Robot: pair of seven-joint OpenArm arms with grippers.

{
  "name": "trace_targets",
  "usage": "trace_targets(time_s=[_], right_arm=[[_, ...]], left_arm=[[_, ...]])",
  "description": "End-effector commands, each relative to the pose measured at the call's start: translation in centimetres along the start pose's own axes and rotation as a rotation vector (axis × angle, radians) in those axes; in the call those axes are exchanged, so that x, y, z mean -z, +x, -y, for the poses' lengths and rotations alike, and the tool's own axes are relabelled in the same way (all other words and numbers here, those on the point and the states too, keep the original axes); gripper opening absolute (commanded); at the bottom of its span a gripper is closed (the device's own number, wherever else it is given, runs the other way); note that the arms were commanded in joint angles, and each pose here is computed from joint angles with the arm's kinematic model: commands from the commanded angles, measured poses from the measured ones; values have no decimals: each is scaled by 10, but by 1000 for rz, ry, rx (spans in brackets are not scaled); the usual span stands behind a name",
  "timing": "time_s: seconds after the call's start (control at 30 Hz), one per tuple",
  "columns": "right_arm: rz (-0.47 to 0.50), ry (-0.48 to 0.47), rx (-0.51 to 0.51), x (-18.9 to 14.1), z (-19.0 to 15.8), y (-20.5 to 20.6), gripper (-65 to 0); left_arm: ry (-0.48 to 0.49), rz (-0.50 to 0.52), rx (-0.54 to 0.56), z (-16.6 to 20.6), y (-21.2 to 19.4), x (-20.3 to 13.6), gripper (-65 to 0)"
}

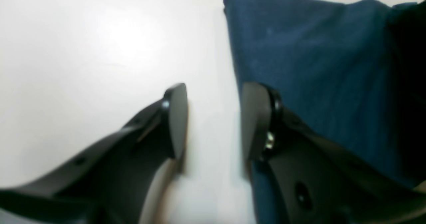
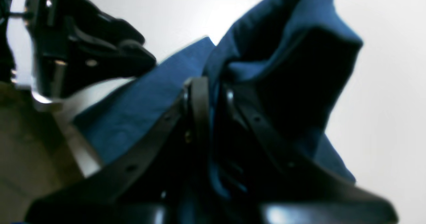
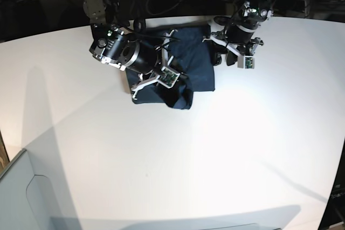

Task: Fold the T-shirt properly
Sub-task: 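Lift the strip end with the right gripper and fold it over the stack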

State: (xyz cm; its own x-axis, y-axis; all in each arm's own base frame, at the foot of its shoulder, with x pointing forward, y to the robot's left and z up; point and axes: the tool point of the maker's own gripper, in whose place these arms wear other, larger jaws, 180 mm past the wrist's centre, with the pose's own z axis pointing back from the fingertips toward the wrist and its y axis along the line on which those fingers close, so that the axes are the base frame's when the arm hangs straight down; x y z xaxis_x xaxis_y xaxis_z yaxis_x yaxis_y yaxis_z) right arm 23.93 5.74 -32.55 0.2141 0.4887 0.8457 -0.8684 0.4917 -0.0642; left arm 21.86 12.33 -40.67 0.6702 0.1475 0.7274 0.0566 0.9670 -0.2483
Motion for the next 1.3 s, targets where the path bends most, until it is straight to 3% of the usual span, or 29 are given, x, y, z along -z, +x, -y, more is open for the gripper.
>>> trace_targets(time_s=[0.0,0.2,0.43,0.93,1.27], right_arm=[[70,25,-20,2,-4,20,-648],[106,116,-18,26,-25,30,-648],[92,146,19,44,-24,23,-647],[3,138,-20,31,-14,-13,-647],[37,144,-3,37,-18,0,-644]], left_arm=[[-5,36,1,1,10,-1,-389],[-5,35,2,2,9,-1,-389],[-4,32,1,2,8,-2,-389],[2,35,3,-1,10,-2,-389],[1,32,1,0,9,-2,-389]])
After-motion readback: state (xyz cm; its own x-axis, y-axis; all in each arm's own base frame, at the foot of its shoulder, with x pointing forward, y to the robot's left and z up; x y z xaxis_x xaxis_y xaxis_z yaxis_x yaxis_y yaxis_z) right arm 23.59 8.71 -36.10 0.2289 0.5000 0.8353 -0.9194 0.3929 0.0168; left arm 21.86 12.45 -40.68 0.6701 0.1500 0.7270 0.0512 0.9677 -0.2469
